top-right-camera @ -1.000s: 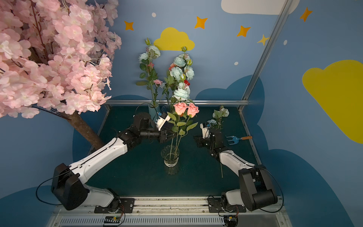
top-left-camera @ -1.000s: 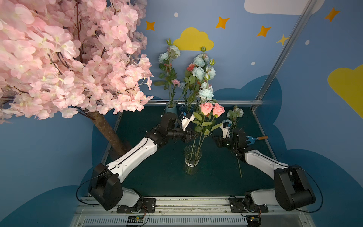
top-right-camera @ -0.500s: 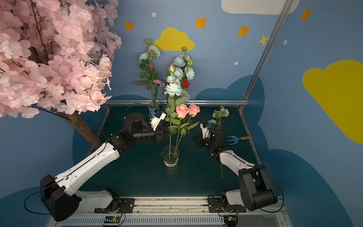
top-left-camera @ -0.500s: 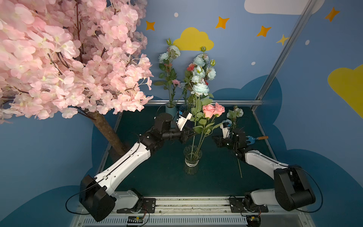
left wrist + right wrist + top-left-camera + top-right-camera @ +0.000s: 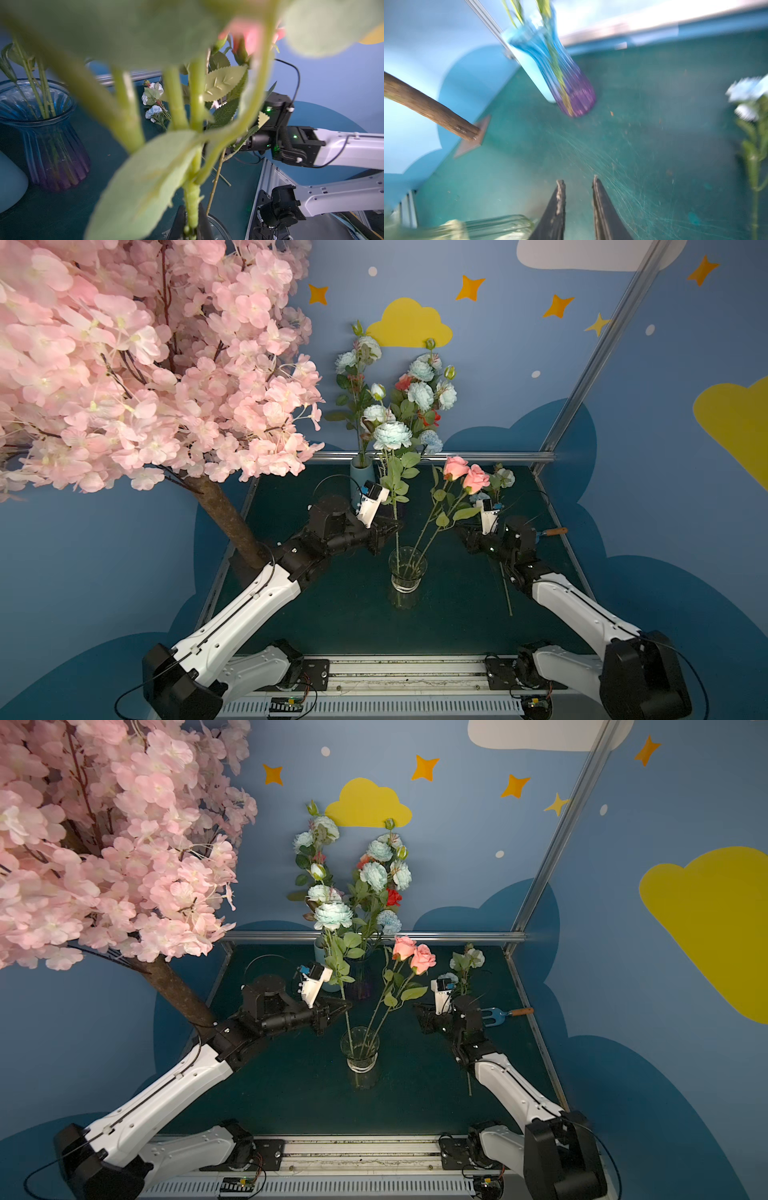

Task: Pick out blue flowers from the vase
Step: Pick up the flower from the vase.

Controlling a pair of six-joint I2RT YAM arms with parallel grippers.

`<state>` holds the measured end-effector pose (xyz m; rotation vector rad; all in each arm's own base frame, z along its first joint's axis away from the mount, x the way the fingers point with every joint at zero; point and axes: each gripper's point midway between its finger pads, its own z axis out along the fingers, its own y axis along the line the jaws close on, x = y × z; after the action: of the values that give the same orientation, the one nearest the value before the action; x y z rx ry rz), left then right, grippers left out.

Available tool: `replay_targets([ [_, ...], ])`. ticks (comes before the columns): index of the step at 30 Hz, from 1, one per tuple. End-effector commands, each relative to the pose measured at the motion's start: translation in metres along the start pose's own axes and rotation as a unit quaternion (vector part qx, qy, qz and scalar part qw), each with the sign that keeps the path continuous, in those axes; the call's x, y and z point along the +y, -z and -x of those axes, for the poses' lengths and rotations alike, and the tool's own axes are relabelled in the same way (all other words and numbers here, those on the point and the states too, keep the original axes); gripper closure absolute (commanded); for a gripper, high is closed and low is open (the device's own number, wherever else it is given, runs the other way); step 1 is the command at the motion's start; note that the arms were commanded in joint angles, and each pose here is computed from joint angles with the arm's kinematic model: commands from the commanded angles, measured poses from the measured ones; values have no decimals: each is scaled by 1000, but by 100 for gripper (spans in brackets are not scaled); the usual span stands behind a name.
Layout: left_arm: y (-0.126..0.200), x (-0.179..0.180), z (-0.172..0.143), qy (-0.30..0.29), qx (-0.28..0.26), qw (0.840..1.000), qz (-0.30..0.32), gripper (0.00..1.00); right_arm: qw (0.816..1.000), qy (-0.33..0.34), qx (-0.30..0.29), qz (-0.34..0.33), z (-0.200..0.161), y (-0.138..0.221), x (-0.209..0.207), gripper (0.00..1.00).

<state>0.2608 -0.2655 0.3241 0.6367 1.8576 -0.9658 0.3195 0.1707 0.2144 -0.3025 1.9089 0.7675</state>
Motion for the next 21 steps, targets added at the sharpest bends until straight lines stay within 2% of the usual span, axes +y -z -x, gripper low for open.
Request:
replay_targets([
  [1,17,-6,13,-19,-33,999,8,97,999,7,-17,-26,11,26,5,72],
  [4,25,-14,18,-23,-46,999,-1,97,999,15,-13,-27,25,47,19,70],
  [10,27,-31,28,-28,-58,997,-37,97,998,28,-20,53,50,80,74,69],
  [14,28,-38,35,-35,-61,996,-47,97,996,40,-23,76,59,101,96,68],
  [21,28,-56,46,-49,-42,995,-78,97,988,59,-39,135,73,137,136,64],
])
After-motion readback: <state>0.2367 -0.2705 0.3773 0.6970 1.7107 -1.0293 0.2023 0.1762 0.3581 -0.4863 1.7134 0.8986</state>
